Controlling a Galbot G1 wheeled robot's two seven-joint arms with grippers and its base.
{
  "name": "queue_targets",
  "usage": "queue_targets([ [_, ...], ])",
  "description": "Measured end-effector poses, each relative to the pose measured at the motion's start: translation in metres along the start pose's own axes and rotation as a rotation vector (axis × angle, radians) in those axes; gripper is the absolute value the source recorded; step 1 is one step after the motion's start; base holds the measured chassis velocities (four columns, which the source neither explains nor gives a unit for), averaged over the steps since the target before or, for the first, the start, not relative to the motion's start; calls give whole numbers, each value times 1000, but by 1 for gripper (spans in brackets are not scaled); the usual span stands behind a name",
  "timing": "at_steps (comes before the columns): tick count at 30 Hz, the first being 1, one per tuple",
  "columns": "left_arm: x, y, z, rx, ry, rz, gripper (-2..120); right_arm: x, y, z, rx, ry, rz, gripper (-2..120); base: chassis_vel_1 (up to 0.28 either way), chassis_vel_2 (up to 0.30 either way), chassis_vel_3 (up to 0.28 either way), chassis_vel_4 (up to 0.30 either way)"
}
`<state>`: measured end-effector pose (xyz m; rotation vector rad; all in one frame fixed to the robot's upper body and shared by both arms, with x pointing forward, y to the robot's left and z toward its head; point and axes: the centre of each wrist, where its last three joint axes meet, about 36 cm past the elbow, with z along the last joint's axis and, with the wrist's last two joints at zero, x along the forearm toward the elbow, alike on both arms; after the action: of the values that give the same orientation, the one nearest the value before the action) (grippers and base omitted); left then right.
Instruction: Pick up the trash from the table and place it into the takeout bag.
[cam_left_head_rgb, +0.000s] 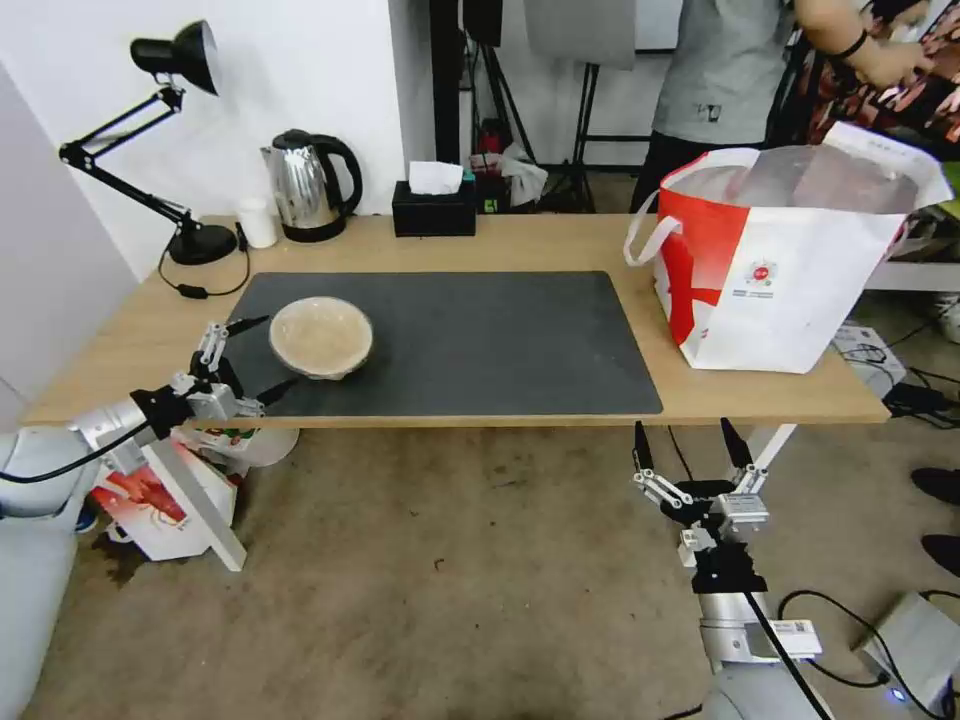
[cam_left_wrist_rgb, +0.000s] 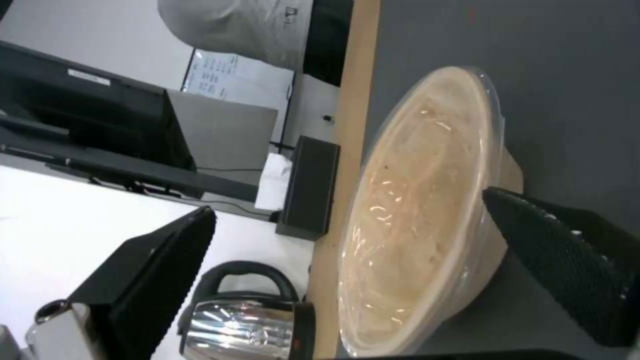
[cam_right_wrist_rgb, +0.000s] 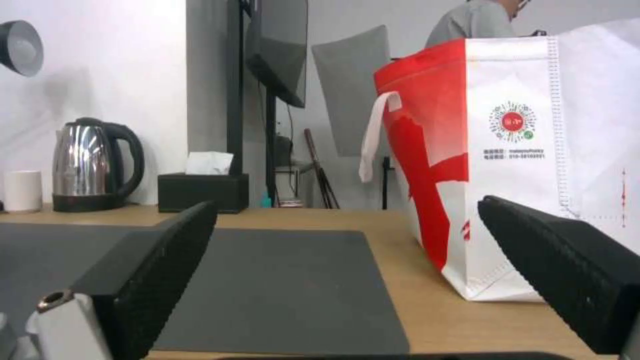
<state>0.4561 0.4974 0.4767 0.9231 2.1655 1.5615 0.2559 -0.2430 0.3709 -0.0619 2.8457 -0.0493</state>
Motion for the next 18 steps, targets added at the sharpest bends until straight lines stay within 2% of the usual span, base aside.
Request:
queue_targets([
  [18,-24,12,1,-55,-10,54,100,0,0,0,0,0,0,100,0,0,0,0],
])
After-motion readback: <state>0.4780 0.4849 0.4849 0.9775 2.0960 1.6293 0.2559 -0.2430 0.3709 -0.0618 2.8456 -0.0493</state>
